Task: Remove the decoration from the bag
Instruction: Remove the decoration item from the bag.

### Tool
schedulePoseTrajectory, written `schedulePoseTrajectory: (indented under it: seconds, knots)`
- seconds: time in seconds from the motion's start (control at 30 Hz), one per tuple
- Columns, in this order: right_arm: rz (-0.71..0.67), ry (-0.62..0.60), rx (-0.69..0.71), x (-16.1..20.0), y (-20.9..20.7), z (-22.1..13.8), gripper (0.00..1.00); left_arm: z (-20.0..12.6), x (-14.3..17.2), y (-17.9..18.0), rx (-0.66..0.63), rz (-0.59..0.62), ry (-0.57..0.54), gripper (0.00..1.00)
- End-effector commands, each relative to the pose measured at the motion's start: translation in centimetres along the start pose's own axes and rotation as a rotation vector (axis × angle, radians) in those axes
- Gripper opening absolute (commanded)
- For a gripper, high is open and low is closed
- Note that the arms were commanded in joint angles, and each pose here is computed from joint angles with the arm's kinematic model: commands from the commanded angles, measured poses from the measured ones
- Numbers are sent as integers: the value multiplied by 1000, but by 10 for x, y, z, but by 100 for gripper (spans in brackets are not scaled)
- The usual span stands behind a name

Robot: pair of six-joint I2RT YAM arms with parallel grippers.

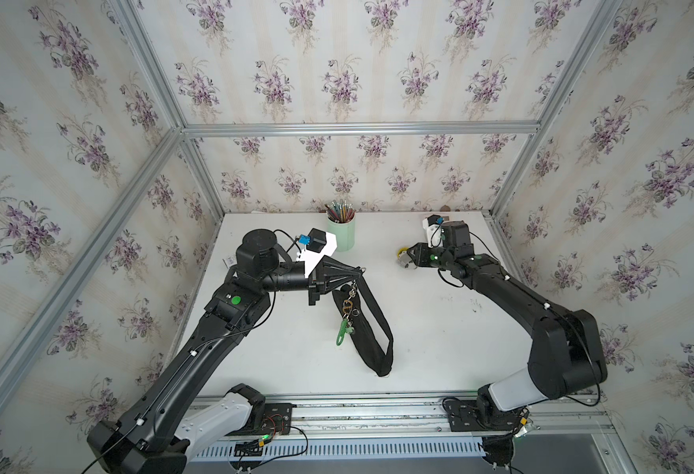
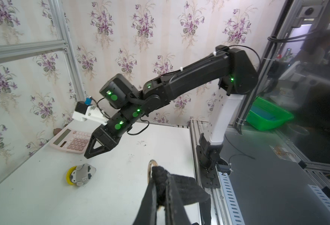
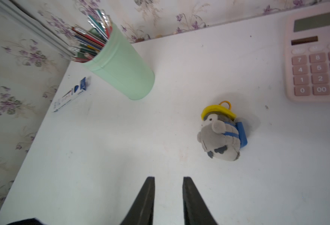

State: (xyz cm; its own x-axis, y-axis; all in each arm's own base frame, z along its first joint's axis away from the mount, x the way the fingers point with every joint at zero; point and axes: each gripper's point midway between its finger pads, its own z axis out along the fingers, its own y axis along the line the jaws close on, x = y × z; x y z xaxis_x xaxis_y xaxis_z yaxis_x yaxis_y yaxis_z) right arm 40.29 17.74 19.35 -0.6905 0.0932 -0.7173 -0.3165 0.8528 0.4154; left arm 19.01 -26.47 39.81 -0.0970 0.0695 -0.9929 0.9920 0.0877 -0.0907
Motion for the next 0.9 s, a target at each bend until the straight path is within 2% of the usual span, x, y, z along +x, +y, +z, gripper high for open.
schedulePoseTrajectory:
  seconds: [0.0,0.23,0.4,0.57,0.77,0.87]
  knots:
    - [-105,-123,-207,-25,48,-31,32,-2,-18,17,-102,17,-56,0]
    - [-296,-306,-552,-33,135,-114,41,-1,-33,34,-188,-11,-108,0]
    - [-371,-361,-705,-28,175,-148,52,3,-43,47,-278,-58,-123,0]
    - [-407,-378,-799,-27,204,-158,58,9,-53,48,-297,-96,-139,0]
    - [-440,-347,-862,-21,222,-153,64,11,-56,52,-352,-115,-145,0]
    - [-447,-330,-855,-17,223,-144,67,13,-58,48,-335,-129,-155,0]
